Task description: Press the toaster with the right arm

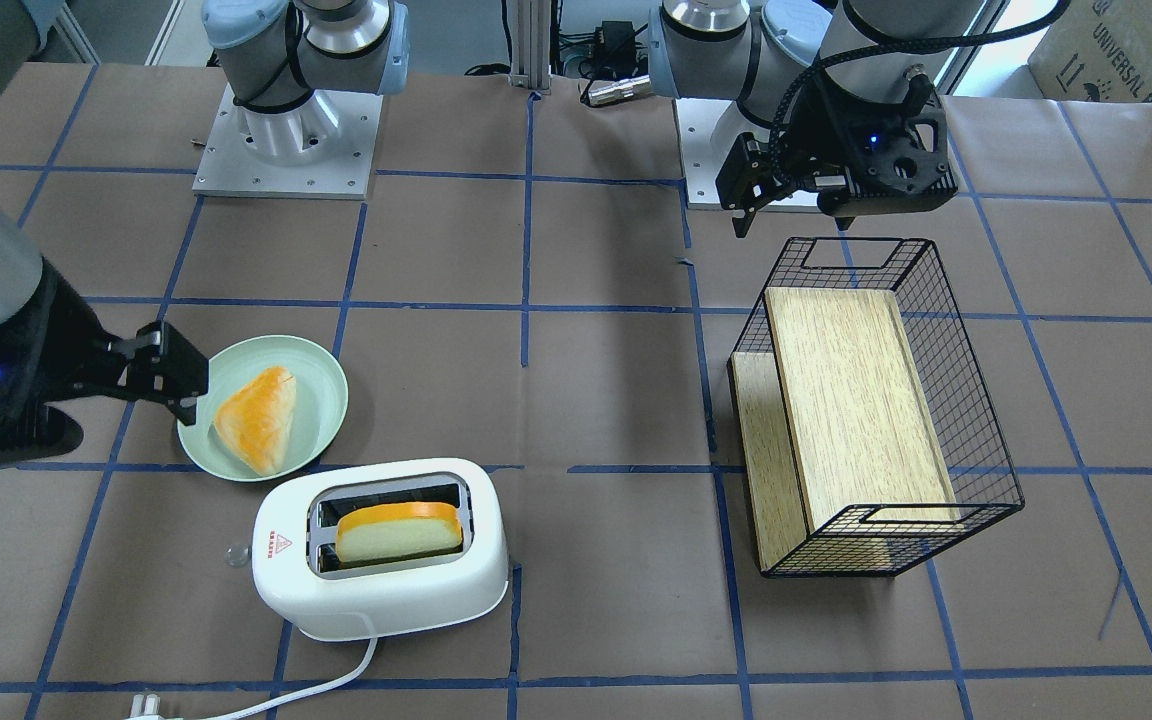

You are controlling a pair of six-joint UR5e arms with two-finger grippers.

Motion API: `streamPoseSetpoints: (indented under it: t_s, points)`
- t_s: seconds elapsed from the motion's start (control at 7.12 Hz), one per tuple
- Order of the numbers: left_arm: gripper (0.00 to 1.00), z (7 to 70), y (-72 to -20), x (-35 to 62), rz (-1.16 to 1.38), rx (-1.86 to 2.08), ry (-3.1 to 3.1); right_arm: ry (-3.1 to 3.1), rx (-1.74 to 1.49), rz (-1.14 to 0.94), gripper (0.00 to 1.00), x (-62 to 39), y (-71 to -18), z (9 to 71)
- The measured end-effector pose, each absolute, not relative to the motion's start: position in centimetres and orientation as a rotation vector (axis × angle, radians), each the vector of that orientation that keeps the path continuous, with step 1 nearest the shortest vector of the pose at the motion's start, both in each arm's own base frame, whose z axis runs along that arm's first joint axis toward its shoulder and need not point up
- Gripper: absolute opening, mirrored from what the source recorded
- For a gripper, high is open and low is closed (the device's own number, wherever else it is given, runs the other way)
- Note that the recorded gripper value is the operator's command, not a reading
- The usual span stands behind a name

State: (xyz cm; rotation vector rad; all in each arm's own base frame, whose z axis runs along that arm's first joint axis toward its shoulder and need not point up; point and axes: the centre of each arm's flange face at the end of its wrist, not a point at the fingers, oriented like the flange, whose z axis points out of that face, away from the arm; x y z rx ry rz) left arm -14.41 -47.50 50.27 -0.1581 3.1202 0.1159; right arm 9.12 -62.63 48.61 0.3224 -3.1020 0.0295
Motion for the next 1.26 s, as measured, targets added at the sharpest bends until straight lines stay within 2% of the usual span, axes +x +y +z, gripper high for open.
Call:
streamPoseSetpoints:
  t_s: [0.28,0.56,1.26]
  points:
    - [1.0,50.3,-47.5,-14.4,0.115,-0.158,3.12,-3.099,0.307,0.002,1.0,9.4,-57.3,49.4]
    - [1.0,50.3,-47.5,-14.4,0.116,-0.158,3.12,-3.11,0.268,-0.107,1.0,9.5,-54.5,49.7]
    - [1.0,50.3,-47.5,-14.4,0.115,-0.158,3.12,-3.113,0.251,-0.174,1.0,9.5,-53.8,49.2]
